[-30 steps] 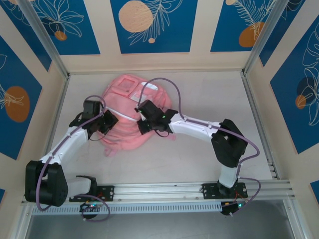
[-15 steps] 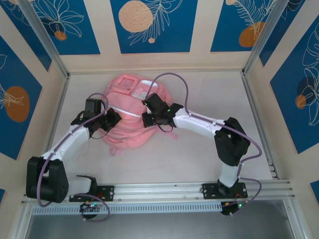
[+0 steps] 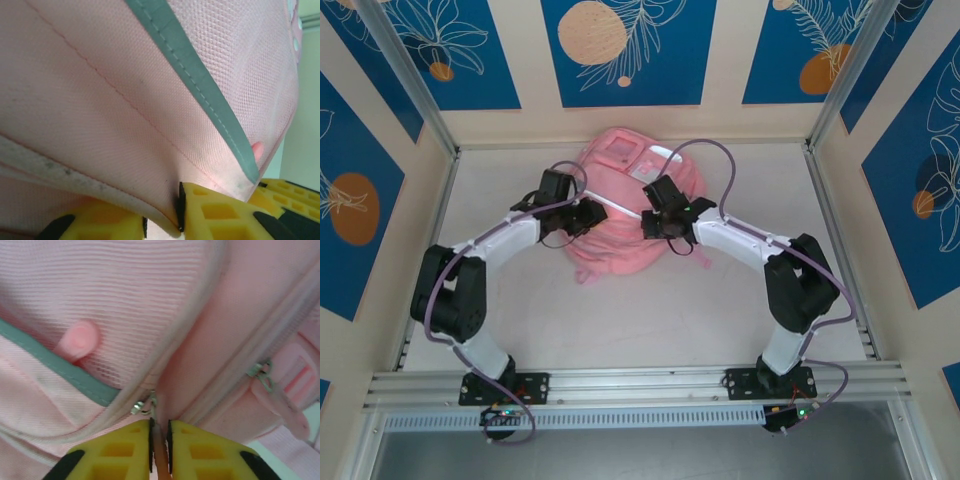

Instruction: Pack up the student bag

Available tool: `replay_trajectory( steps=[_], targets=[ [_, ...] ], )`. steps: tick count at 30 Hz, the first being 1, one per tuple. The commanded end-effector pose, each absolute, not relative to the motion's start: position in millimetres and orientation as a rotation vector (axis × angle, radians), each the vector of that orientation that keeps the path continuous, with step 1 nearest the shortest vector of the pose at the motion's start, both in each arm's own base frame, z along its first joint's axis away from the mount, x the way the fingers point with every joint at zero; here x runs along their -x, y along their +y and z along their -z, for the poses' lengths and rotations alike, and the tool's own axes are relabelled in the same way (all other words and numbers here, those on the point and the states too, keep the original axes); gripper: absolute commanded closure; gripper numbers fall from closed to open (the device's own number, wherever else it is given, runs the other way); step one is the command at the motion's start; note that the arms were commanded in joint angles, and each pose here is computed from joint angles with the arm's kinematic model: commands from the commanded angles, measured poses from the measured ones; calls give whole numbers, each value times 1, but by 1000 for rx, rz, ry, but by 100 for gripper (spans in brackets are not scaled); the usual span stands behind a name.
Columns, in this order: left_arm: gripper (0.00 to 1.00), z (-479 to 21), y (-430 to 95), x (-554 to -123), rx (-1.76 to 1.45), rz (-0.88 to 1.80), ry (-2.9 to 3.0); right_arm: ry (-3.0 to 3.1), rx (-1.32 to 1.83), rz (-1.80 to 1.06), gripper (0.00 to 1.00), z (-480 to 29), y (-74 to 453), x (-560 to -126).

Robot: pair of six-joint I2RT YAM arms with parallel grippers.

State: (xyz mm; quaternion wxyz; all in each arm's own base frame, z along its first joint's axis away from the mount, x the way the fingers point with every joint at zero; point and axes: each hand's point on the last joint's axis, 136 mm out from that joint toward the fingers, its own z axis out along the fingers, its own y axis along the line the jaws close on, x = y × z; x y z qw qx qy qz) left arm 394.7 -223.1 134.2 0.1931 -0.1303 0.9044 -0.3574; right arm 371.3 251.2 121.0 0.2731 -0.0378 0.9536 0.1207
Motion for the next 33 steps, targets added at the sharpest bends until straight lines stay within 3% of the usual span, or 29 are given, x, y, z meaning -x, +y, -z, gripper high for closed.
replay_trajectory(
  steps=[1,4,9,14,21,28,33],
  targets=[
    [64,-148,-216,-406,340,920,2513,2511,51,-245,60,-146,222,-371],
    [47,-162,-198,-404,332,795,2502,2433,60,-280,34,-175,217,-368],
    [28,-197,-147,-390,334,527,2430,2187,17,-127,0,-230,172,-368],
    [10,-226,-83,-372,389,202,2282,2045,-181,45,1,-258,94,-368],
    [3,-226,-4,-344,496,-62,2054,1901,-438,214,1,-254,-4,-358],
    [1,-200,30,-319,456,-297,2026,1896,-502,322,1,-198,-46,-346],
    [0,-167,32,-324,353,-345,2031,1993,-397,275,1,-147,-36,-352]
  ],
)
